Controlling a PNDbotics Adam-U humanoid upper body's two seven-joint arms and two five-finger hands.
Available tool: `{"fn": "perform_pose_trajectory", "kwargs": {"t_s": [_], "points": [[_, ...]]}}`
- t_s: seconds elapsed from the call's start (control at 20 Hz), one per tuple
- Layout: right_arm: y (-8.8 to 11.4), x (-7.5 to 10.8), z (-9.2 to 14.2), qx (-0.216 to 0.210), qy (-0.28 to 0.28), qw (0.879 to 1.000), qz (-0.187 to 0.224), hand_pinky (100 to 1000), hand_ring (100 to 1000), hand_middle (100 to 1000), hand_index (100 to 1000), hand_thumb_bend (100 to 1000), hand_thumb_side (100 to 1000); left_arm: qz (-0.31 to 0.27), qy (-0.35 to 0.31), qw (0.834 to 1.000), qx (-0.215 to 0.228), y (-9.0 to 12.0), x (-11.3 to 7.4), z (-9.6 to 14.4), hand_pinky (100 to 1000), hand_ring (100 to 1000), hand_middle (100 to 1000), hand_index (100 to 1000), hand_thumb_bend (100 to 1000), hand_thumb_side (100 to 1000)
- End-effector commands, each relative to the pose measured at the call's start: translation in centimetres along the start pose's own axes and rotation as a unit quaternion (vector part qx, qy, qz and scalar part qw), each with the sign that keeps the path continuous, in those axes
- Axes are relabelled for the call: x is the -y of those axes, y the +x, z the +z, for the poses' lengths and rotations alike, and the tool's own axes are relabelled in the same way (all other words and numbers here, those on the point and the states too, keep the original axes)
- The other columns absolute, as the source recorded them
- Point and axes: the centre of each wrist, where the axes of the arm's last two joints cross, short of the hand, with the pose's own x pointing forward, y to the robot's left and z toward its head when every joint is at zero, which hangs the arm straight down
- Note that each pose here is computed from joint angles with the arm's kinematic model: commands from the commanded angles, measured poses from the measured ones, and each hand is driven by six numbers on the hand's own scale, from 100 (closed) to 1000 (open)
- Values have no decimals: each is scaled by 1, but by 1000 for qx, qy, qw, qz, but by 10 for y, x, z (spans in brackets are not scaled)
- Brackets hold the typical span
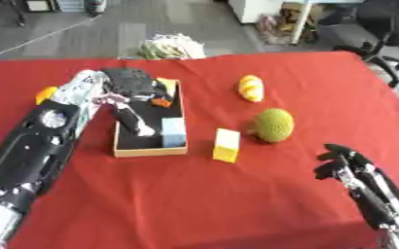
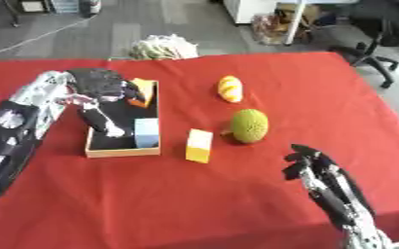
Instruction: Pick up objects on the table and place them in the box.
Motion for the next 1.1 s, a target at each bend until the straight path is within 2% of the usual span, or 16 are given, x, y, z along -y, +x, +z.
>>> {"fn": "perform_pose_trajectory", "kwargs": {"t_s": [0.05,0.1,0.2,0.25,0.35,0.45,0.65,0.85,1.1], "points": [[4,5,-2,6,1,1000,9,596,614,657,834,100,537,4,44,999,-28,-24,-23,27,810,752,785,922,251,612],[4,5,-2,5,0,1000,9,596,614,657,834,100,538,9,52,998,-35,-30,-28,35,811,752,785,922,254,597],[4,6,-2,5,-1,1000,10,596,614,657,834,100,541,18,59,996,-58,-44,-35,53,815,756,787,920,279,492],[4,6,-2,5,-1,1000,11,596,614,657,834,100,539,23,55,995,-75,-50,-36,62,819,761,794,923,317,425],[4,6,-2,5,-2,1000,12,596,614,657,834,100,542,38,40,992,-114,-64,-31,77,821,762,797,924,340,361],[4,7,-2,5,-3,1000,13,596,614,657,834,100,541,56,24,987,-151,-77,-21,89,817,758,794,924,323,349],[4,7,-2,5,-4,1000,14,596,614,657,834,100,544,98,-12,969,-228,-93,13,101,801,747,783,917,302,349],[5,7,-3,7,-1,1000,13,596,614,657,834,100,535,115,-49,953,-277,-94,46,96,787,737,774,904,331,378],[4,6,-2,6,-1,1000,12,596,614,657,834,100,536,107,-59,940,-317,-87,70,88,768,720,763,891,330,382]]}}
